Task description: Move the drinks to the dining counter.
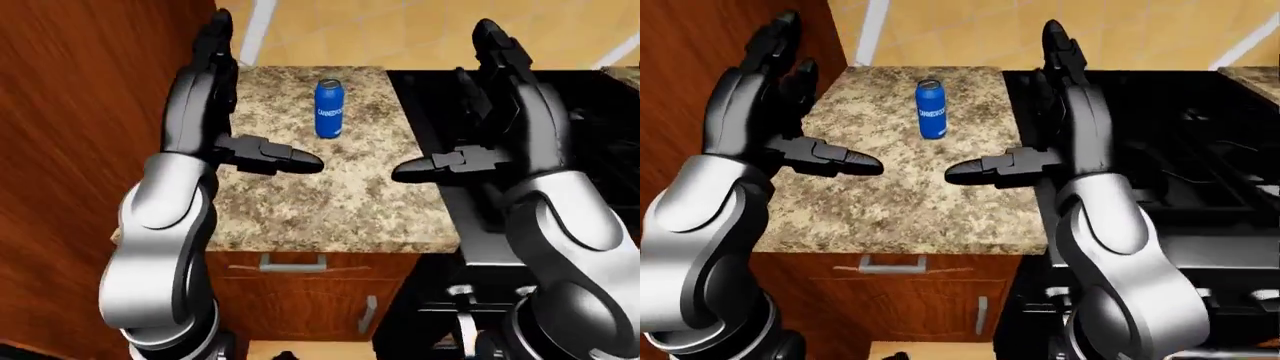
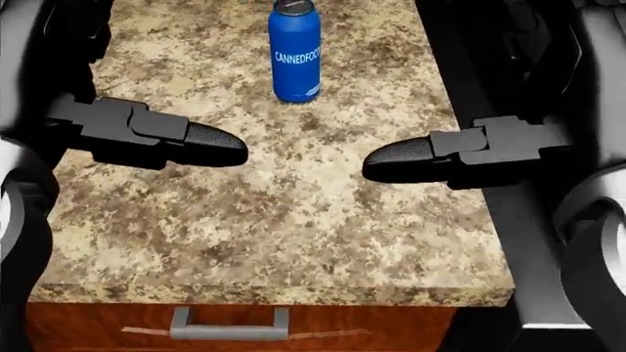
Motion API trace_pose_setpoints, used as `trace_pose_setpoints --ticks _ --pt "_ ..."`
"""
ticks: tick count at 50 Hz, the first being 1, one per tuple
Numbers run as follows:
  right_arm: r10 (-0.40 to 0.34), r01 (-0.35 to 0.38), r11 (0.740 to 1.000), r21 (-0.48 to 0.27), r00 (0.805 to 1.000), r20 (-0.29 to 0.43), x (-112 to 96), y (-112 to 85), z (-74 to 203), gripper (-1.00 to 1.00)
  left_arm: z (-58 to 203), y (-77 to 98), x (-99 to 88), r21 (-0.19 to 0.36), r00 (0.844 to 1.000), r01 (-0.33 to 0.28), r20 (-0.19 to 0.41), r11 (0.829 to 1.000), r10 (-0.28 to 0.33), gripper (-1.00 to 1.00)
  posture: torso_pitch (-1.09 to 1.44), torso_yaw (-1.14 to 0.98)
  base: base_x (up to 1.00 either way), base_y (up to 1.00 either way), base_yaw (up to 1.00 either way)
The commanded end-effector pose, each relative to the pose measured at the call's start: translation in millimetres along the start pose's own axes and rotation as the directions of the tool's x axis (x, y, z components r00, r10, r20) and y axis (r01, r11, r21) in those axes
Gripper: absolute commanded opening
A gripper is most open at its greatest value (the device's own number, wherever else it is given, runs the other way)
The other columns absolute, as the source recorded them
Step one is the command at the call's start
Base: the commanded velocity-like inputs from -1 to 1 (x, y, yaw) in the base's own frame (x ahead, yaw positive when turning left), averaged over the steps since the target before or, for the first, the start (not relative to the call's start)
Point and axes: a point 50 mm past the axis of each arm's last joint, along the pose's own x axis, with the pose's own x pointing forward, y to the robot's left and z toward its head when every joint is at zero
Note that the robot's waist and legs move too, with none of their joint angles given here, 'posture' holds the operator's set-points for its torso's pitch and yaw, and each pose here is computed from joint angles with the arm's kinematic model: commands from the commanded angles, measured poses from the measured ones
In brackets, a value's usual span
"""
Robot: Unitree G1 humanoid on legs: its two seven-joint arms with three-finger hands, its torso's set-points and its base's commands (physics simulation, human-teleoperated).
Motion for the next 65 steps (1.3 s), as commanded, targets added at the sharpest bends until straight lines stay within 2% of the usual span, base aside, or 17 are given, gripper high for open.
trace_pose_setpoints --ticks 1,5,19,32,42,46,51,57,62,65 --pt "0.016 -0.016 1.0 0.004 0.997 0.075 -2 2.0 12 1.0 13 3.8 -2.0 0.009 0.997 -0.03 0.075 1.0 0.029 1.0 0.0 0.0 0.0 0.0 1.0" --pt "0.014 -0.014 1.0 0.003 0.997 0.077 -2 2.0 14 1.0 13 3.7 -1.6 0.008 0.997 -0.029 0.076 1.0 0.028 1.0 0.0 0.0 0.0 0.0 0.86" --pt "0.016 -0.016 1.0 0.004 0.996 0.084 0 5.3 17 1.0 14 4.3 -2.0 0.007 0.997 -0.032 0.076 0.999 0.031 1.0 0.0 0.0 0.0 0.0 0.0" --pt "0.016 -0.016 1.0 -0.016 0.998 0.054 19 19.0 16 1.0 13 6.0 -3.2 0.007 0.997 -0.033 0.075 0.999 0.032 1.0 0.0 0.0 0.0 0.0 0.0" --pt "-0.009 0.01 0.999 -0.04 1.0 0.022 45 30.6 29 1.0 17 6.8 -4.0 0.008 0.996 -0.033 0.08 0.999 0.032 1.0 0.0 0.0 0.0 0.0 0.0" --pt "-0.016 0.016 1.0 -0.015 1.0 0.0 62 36.0 32 1.0 15 6.9 -3.7 0.008 0.996 -0.032 0.078 0.999 0.032 1.0 0.0 0.0 0.0 0.0 0.0" --pt "-0.039 0.039 0.999 -0.027 0.999 -0.014 82 38.1 36 1.0 14 7.0 -3.0 0.008 0.997 -0.032 0.077 0.999 0.031 1.0 0.0 0.0 0.0 0.0 0.0" --pt "-0.046 0.042 0.997 -0.072 0.998 -0.053 101 35.4 26 1.0 14 7.0 -2.9 0.008 0.997 -0.031 0.077 0.999 0.03 1.0 0.0 0.0 0.0 0.0 0.0" --pt "0.016 -0.021 0.995 -0.099 0.999 -0.052 114 31.8 9 1.0 17 6.8 -2.4 0.01 0.996 -0.03 0.082 1.0 0.029 1.0 0.0 0.0 0.0 0.0 0.0" --pt "0.02 -0.026 0.994 -0.11 0.998 -0.062 122 27.7 -1 1.0 19 6.0 -1.8 0.011 0.996 -0.027 0.084 1.0 0.026 1.0 0.0 0.0 0.0 0.0 0.0"
